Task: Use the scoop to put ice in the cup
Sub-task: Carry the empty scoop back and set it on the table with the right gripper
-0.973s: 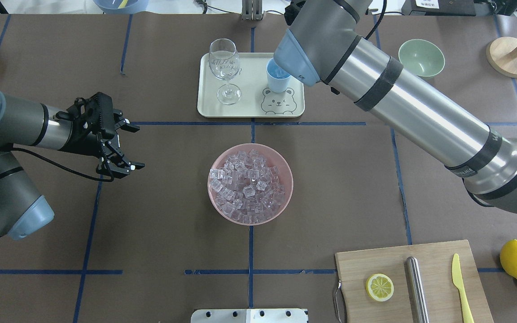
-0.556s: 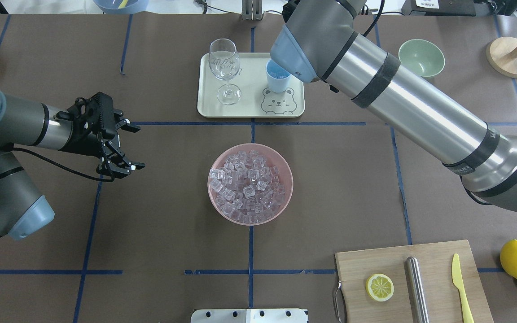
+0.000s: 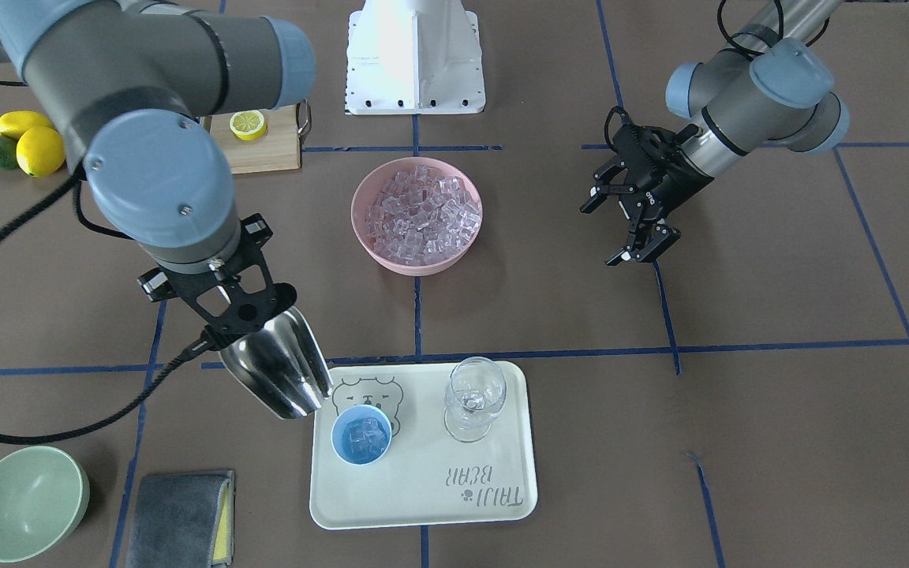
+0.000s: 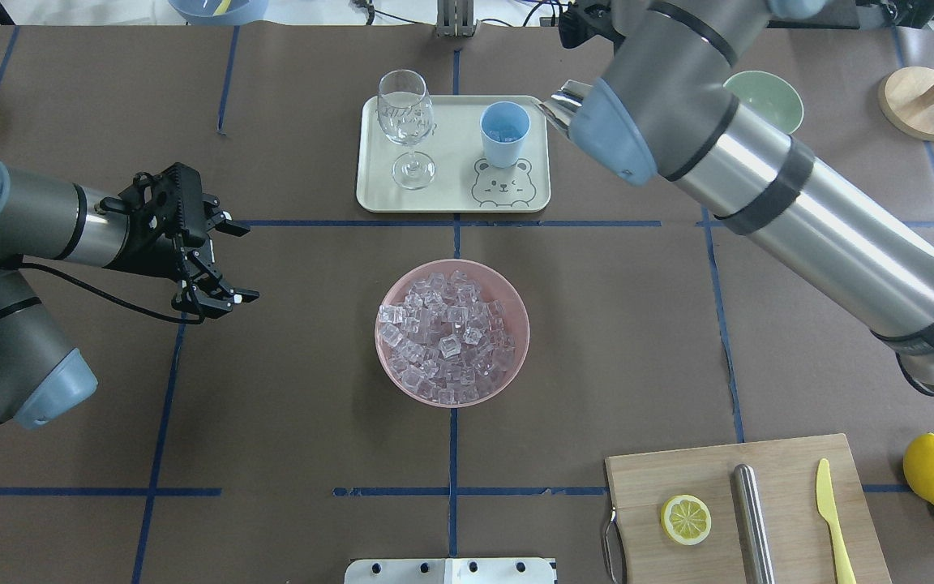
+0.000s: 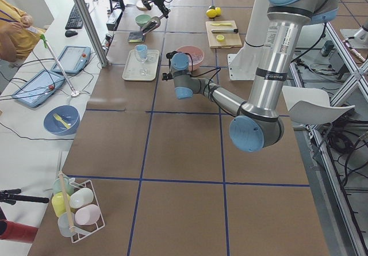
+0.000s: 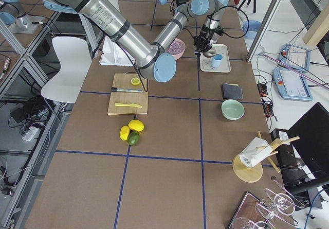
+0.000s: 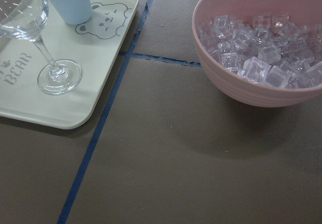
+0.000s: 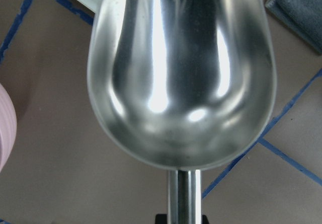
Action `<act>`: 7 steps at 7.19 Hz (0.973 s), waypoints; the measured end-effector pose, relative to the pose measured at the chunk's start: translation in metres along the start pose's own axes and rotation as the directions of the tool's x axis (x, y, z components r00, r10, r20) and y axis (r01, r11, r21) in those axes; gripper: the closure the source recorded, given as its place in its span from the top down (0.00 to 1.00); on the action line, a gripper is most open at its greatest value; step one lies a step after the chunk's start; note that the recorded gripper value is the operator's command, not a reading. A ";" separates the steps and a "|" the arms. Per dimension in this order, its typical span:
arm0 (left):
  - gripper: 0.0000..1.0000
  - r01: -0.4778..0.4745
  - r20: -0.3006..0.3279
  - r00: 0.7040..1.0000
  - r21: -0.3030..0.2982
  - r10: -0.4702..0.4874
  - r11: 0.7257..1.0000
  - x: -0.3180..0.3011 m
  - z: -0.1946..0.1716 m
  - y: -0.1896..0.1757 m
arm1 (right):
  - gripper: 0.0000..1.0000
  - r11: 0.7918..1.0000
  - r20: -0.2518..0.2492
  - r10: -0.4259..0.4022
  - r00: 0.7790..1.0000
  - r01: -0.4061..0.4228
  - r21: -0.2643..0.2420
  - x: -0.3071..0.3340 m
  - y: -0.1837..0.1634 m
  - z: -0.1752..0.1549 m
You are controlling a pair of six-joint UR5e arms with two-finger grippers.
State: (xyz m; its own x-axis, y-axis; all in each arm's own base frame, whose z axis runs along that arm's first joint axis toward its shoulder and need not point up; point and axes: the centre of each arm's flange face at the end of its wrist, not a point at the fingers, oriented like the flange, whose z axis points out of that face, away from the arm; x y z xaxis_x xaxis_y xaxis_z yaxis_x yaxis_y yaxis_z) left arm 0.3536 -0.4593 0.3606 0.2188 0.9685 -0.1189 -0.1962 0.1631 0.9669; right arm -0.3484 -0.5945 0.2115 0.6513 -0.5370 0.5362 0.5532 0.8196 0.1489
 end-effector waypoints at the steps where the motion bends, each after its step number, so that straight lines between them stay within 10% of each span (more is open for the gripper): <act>1: 1.00 0.003 0.016 1.000 -0.001 -0.003 1.000 -0.008 -0.006 0.001 | 0.00 0.992 0.011 0.099 0.995 -0.099 0.072 0.020 0.033 0.020; 4: 1.00 -0.069 0.091 0.993 -0.035 0.072 0.997 -0.044 -0.038 0.026 | 0.00 0.891 0.100 0.399 0.911 -0.411 0.191 0.076 0.136 0.094; 7: 1.00 -0.006 0.086 0.996 -0.100 0.015 0.995 -0.063 -0.077 0.090 | 0.00 0.826 0.160 0.501 0.851 -0.525 0.207 0.128 0.222 0.188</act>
State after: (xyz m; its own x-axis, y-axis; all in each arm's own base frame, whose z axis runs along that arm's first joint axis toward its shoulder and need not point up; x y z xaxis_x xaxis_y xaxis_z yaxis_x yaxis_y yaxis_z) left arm 0.2490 -0.4907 0.4381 0.2971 0.9511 -0.0847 -0.2922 0.1750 0.9402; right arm -0.2397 -0.4442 0.4695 0.7476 -0.0143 0.6640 0.0074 0.9999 0.0132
